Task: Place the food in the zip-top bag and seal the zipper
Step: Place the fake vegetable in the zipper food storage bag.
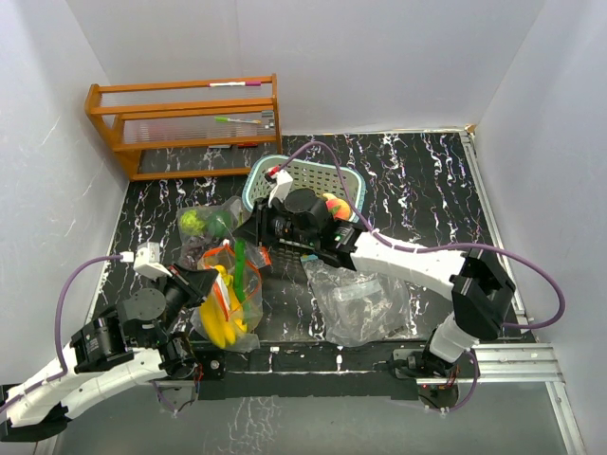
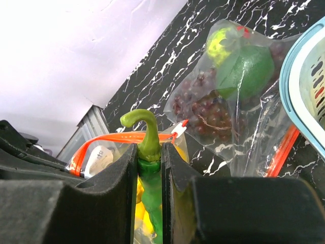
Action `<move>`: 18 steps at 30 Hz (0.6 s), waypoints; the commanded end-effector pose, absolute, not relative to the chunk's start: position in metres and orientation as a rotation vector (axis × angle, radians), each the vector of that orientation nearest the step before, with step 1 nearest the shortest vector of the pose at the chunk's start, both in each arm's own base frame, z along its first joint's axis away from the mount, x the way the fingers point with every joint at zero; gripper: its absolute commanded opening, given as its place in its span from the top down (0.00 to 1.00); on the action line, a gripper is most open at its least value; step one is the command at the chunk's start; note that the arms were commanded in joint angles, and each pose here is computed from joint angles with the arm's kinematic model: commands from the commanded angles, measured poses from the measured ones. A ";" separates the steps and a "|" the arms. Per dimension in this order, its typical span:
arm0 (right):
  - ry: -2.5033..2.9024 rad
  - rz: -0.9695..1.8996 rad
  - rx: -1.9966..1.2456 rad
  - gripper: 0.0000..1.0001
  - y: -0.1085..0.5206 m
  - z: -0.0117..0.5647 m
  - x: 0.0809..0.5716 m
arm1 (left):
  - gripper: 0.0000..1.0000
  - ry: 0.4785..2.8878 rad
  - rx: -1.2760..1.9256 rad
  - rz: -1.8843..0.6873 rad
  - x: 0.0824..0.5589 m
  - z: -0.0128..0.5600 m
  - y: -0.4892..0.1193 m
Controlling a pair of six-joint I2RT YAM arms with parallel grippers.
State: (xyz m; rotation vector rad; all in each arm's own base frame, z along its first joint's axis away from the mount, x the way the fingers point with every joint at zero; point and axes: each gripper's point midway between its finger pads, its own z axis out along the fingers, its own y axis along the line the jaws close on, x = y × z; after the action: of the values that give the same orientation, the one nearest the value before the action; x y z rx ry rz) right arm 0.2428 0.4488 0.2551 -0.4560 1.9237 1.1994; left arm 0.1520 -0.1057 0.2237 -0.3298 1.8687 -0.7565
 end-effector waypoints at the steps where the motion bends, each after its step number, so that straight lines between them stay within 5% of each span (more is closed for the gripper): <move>1: 1.891 1.287 -0.487 0.92 0.454 0.279 0.234 | 1.00 1.864 -0.329 -0.737 0.155 0.225 -0.107; 18: 1.975 1.407 -0.612 0.92 0.479 0.237 0.178 | 1.00 1.865 -0.334 -0.725 0.157 0.221 -0.107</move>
State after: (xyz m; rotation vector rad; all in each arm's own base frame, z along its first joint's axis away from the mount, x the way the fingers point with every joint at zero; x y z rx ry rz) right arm 0.2011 0.4617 0.2259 -0.5518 2.0229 1.3182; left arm 0.1525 -0.1069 0.2223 -0.3252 1.8746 -0.7488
